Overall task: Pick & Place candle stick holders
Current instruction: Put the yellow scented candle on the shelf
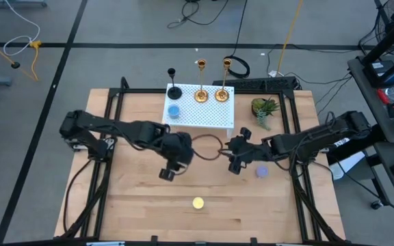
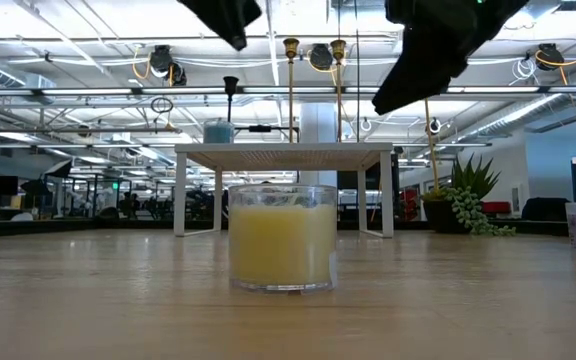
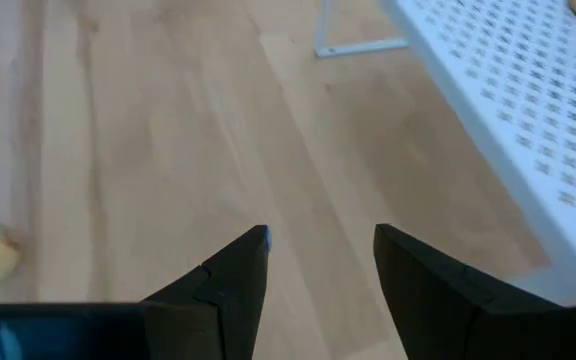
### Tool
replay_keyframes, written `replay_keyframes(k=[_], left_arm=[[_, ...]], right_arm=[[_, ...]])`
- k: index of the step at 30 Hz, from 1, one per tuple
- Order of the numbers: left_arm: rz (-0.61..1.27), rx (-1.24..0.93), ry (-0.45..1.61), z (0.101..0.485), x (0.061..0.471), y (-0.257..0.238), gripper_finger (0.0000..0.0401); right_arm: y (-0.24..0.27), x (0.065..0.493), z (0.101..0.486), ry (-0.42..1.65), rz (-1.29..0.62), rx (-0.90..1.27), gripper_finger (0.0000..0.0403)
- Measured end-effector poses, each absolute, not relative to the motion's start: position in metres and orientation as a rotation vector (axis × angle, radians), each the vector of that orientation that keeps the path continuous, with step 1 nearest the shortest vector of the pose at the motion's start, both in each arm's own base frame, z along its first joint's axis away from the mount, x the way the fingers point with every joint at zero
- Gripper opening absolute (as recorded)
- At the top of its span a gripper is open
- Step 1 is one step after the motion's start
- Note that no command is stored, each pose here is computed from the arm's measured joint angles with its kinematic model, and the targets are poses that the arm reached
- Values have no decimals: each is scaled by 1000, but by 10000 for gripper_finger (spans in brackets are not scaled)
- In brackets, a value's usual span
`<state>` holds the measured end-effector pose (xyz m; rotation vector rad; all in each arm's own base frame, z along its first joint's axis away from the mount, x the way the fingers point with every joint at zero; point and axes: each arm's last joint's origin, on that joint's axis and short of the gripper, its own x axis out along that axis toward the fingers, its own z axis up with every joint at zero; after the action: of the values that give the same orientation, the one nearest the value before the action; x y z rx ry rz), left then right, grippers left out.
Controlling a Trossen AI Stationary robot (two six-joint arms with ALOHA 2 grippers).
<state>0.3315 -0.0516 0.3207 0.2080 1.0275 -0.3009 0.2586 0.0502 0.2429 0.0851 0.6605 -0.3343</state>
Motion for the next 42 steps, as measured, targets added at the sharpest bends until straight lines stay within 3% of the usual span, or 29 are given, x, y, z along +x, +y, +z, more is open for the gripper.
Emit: replay_keyframes(k=[14, 24, 33, 42], left_arm=[[-381, 172, 1078, 254, 376, -106, 145], [-398, 79, 993, 222, 395, -155, 145], [-279, 114, 1020, 195, 394, -180, 145], [-138, 95, 1041, 190, 397, -170, 145]], right_arm=[[40, 256, 224, 672, -234, 154, 183], [53, 247, 208, 720, -188, 125, 183], [72, 246, 205, 597, -97, 146, 183], [82, 246, 208, 503, -44, 174, 183]])
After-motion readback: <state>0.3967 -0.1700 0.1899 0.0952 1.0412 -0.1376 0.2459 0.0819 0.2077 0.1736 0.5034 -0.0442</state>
